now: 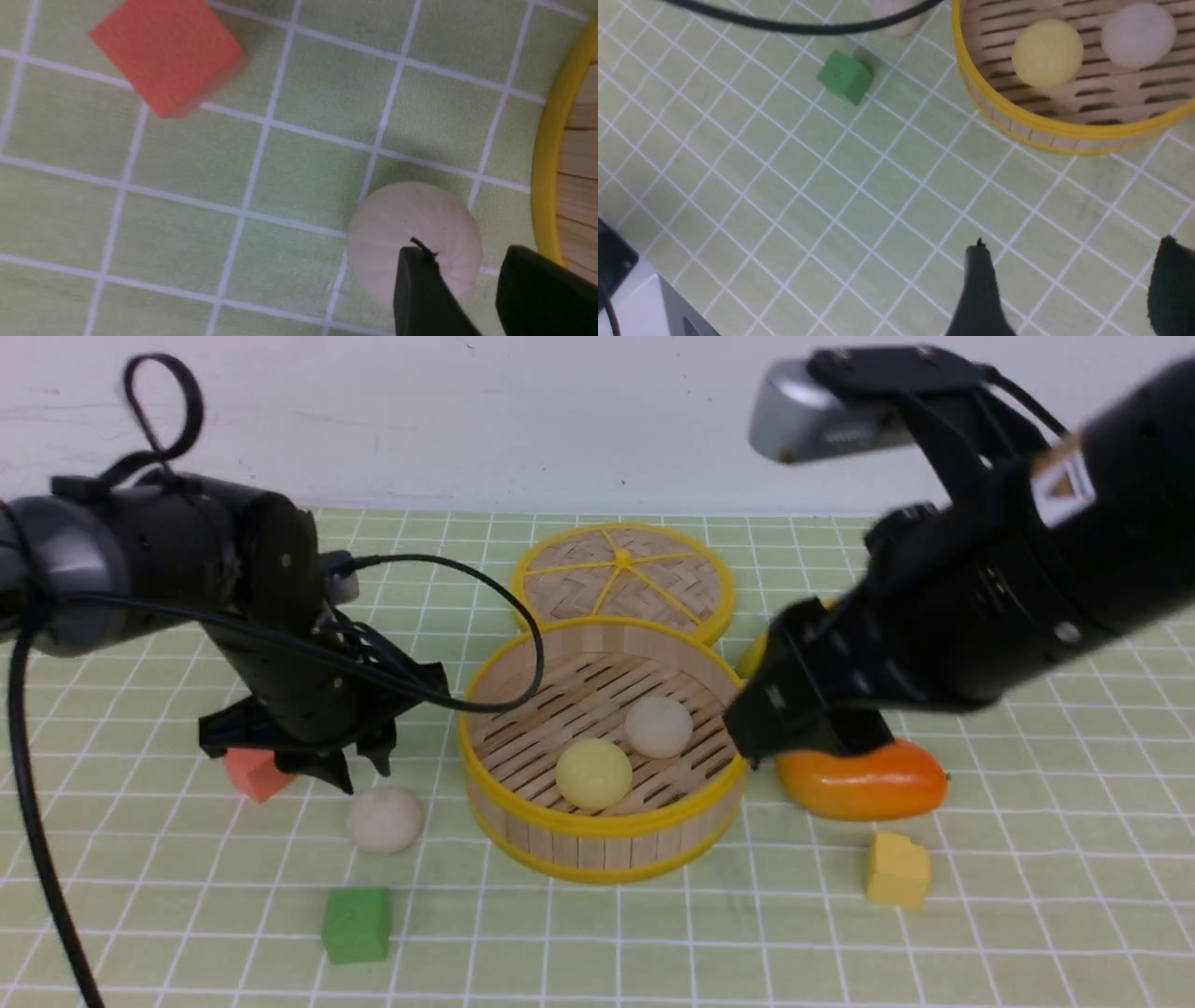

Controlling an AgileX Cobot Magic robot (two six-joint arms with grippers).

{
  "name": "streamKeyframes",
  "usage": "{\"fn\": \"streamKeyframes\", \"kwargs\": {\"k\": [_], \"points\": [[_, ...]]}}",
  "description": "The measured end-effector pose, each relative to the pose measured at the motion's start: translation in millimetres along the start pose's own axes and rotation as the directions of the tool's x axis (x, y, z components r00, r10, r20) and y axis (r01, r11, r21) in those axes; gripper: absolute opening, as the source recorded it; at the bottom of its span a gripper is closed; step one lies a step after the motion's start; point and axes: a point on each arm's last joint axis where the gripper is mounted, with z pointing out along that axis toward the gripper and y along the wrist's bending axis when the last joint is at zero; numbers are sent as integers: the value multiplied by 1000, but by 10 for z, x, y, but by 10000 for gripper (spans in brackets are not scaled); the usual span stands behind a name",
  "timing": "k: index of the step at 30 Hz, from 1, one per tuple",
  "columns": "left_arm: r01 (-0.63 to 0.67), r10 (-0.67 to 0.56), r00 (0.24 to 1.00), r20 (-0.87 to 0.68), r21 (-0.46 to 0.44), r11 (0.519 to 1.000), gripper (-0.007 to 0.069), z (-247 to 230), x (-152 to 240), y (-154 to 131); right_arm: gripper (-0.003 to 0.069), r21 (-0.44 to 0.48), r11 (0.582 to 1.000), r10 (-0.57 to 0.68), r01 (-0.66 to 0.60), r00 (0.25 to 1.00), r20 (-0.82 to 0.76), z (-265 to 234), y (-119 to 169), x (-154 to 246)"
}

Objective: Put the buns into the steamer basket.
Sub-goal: Use the left arm to grab a steamed stuffed bun, then use the left arm to put the steamed stuffed bun into the steamer

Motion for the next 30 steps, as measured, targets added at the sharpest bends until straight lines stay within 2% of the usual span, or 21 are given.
{"fn": "streamKeyframes", "kwargs": {"k": [15,17,22,23,30], "points": [[18,-19,998,-59,-16,1000,219,325,41,-4,463,16,1000,-10,10,999,37,-93,-15,121],[13,-14,998,-60,-15,1000,183,328,42,-5,463,16,1000,-10,10,999,37,-93,-15,121],[-10,9,998,-66,-3,1000,7,300,38,-19,463,16,1000,-10,10,999,37,-93,-15,121],[-15,15,998,-65,0,1000,-9,280,26,-27,463,16,1000,-10,10,999,37,-93,-15,121],[-28,29,998,-48,22,999,-13,1,-156,-142,463,16,1000,-10,10,999,40,-94,-15,119]]}}
